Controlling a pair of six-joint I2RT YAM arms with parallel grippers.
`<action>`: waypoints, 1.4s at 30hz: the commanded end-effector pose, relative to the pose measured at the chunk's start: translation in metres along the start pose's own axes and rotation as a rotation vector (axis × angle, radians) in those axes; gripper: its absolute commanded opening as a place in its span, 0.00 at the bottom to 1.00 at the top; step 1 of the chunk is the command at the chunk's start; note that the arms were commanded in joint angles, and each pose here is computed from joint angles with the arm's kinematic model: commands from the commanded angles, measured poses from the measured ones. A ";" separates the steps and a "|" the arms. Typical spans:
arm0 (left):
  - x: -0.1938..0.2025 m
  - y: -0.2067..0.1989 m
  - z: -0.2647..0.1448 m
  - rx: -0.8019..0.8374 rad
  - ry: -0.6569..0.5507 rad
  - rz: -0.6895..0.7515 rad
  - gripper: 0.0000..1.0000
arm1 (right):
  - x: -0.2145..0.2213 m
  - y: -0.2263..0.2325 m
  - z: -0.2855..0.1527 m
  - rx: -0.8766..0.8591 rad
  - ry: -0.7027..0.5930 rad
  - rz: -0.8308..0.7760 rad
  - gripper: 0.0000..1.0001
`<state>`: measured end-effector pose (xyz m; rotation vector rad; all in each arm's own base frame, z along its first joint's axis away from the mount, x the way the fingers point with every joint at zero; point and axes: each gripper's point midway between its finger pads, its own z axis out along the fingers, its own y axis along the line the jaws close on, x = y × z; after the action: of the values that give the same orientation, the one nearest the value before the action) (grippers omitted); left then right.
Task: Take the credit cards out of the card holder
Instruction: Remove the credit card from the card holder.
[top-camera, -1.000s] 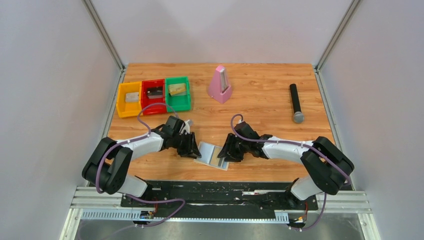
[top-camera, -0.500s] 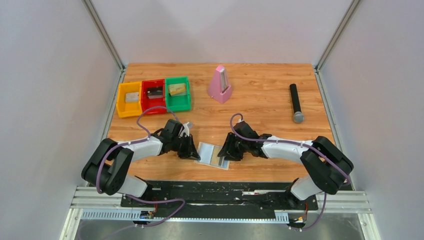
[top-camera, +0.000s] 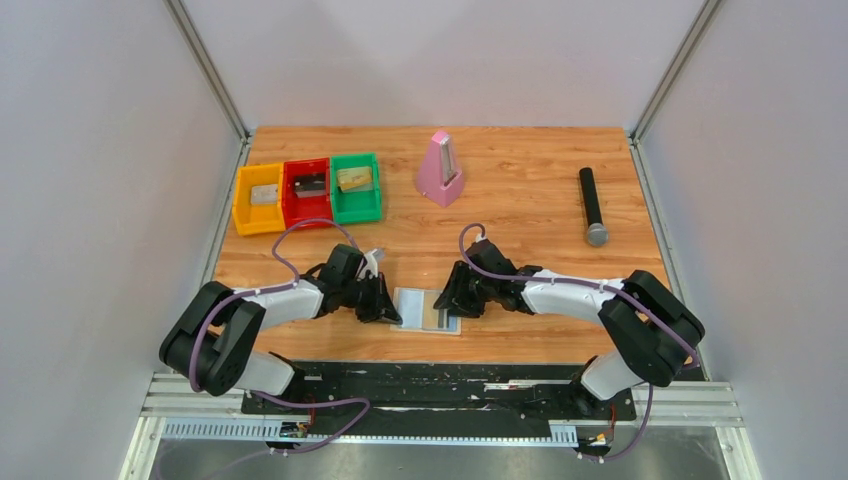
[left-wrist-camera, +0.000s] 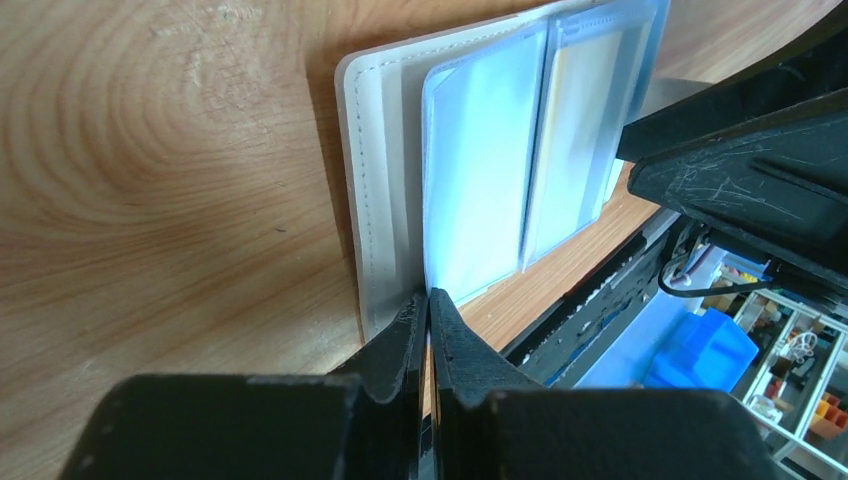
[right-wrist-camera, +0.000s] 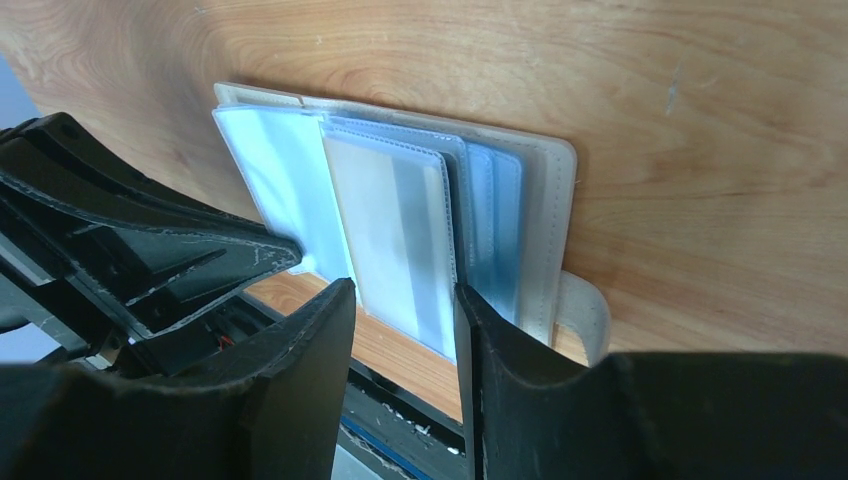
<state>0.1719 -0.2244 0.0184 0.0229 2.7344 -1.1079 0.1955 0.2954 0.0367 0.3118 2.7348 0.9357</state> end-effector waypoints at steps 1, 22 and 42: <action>0.012 0.002 0.000 -0.004 0.027 -0.002 0.10 | -0.010 0.034 -0.004 -0.124 -0.019 -0.022 0.42; 0.010 -0.007 -0.009 0.004 -0.002 -0.004 0.17 | -0.001 0.079 -0.022 -0.312 0.035 -0.061 0.36; -0.015 -0.024 -0.042 -0.047 -0.162 -0.007 0.34 | 0.005 0.092 -0.020 -0.320 0.084 -0.167 0.40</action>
<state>0.1653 -0.2072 0.0472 -0.0787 2.6784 -0.9958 0.1873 0.3524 0.0946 0.0598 2.6344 1.3603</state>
